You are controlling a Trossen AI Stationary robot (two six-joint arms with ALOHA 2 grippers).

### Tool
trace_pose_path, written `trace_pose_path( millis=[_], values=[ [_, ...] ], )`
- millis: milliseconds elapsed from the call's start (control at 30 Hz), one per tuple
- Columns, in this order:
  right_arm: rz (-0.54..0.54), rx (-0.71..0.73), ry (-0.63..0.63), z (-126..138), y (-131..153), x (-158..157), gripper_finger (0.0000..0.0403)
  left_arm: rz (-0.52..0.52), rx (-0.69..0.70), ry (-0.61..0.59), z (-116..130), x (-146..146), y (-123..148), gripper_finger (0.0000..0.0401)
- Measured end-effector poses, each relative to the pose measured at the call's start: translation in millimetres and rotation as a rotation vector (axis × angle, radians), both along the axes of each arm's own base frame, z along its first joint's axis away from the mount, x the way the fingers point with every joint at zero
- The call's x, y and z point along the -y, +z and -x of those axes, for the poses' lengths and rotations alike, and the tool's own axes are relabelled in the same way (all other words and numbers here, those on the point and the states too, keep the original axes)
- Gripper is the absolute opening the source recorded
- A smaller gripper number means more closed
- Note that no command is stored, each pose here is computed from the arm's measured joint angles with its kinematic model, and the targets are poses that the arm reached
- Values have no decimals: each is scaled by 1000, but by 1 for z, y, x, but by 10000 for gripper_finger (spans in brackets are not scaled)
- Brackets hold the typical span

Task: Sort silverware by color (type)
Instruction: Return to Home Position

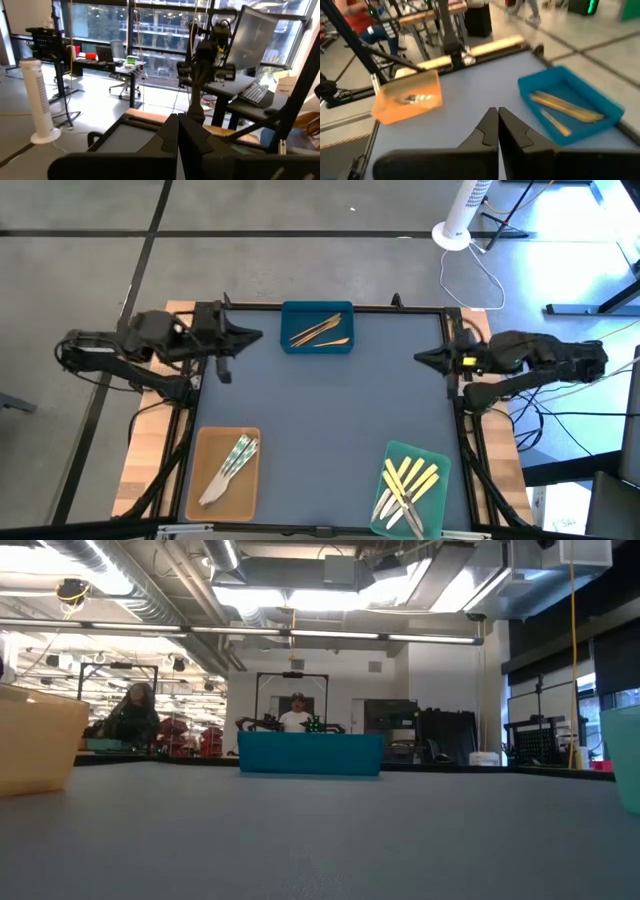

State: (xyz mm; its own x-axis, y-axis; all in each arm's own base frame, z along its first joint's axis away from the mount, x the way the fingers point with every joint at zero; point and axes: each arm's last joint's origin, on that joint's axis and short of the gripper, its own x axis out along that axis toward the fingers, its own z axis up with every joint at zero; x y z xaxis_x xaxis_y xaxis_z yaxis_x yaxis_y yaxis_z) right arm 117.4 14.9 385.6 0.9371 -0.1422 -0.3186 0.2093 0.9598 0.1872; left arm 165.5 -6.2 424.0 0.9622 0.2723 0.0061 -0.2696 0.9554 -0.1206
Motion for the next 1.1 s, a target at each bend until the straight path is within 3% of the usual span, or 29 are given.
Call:
trace_pose_path(
  millis=[467, 600, 800, 1100],
  values=[
    [134, 146, -58, 63, 41, 20, 0, -43, -29, 0, 73, -7, 2, 0],
    [173, 127, -47, 75, 41, 21, 0, -53, -50, -1, 85, -9, -1, 0],
    [187, 24, -45, 82, 28, 21, 0, -120, -160, -9, 90, -9, -11, 0],
    [194, -53, -8, 64, -7, 19, 0, -179, -188, -80, 79, -6, -29, 0]
  ],
)
